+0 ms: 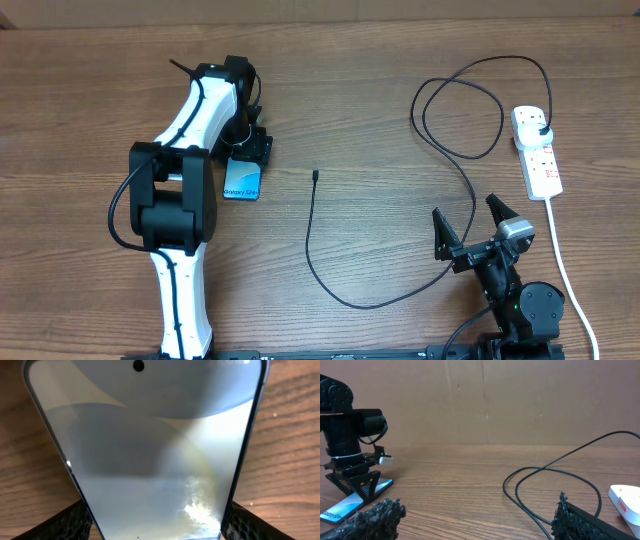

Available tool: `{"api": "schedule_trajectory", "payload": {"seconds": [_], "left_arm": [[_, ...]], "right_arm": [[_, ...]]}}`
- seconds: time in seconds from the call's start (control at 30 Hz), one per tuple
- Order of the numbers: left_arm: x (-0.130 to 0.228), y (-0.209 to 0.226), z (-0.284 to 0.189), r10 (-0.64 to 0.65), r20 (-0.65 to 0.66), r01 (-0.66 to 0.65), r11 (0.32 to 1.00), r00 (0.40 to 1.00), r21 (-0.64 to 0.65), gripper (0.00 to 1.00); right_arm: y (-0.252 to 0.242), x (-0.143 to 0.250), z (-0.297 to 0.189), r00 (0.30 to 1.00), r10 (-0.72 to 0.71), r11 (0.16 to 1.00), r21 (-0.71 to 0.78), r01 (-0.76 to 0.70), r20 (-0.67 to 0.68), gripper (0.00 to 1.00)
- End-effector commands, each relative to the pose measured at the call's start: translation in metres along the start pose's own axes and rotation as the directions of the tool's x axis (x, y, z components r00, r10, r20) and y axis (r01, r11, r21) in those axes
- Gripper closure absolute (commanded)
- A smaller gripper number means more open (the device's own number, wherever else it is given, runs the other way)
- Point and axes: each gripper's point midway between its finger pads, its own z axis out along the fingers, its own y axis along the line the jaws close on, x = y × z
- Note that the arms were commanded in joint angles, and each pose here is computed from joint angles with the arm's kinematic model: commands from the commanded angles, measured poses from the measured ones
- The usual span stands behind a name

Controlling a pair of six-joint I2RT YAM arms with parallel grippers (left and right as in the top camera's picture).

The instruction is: Plug charger to phone and switch on socket

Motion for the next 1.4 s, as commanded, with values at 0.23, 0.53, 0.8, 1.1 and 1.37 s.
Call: {"api": "schedule_trajectory", "payload": {"seconds": [0.23, 0.53, 0.8, 1.1, 1.37], "left_arm": [[-0.008, -0.013, -0.014, -0.024, -0.011, 0.025, 0.998, 1.0, 0.06, 0.26], [-0.021, -0.015, -0.049, -0.027, 0.046, 0.024, 0.998, 0.999, 0.063, 0.31], [-0.023, -0.016, -0.074, -0.085, 0.067, 0.08, 0.994, 0.994, 0.072, 0.32], [-0.012, -0.043, -0.081, -0.198, -0.014, 0.196, 0.955, 0.98, 0.222, 0.35], [-0.009, -0.064, -0.087, -0.252, -0.075, 0.263, 0.903, 0.965, 0.339, 0.36]], "right_arm": [[-0.001, 0.002, 0.0, 1.0, 0.007, 1.0, 0.006, -0.007, 0.004, 0.0], [-0.001, 0.002, 0.0, 1.0, 0.007, 1.0, 0.006, -0.007, 0.004, 0.0], [-0.001, 0.002, 0.0, 1.0, 0.006, 1.0, 0.006, -0.006, 0.004, 0.0], [-0.001, 0.002, 0.0, 1.0, 0.007, 1.0, 0.006, -0.007, 0.004, 0.0], [-0.001, 0.002, 0.0, 1.0, 0.006, 1.0, 0.006, -0.006, 0.004, 0.0]]}}
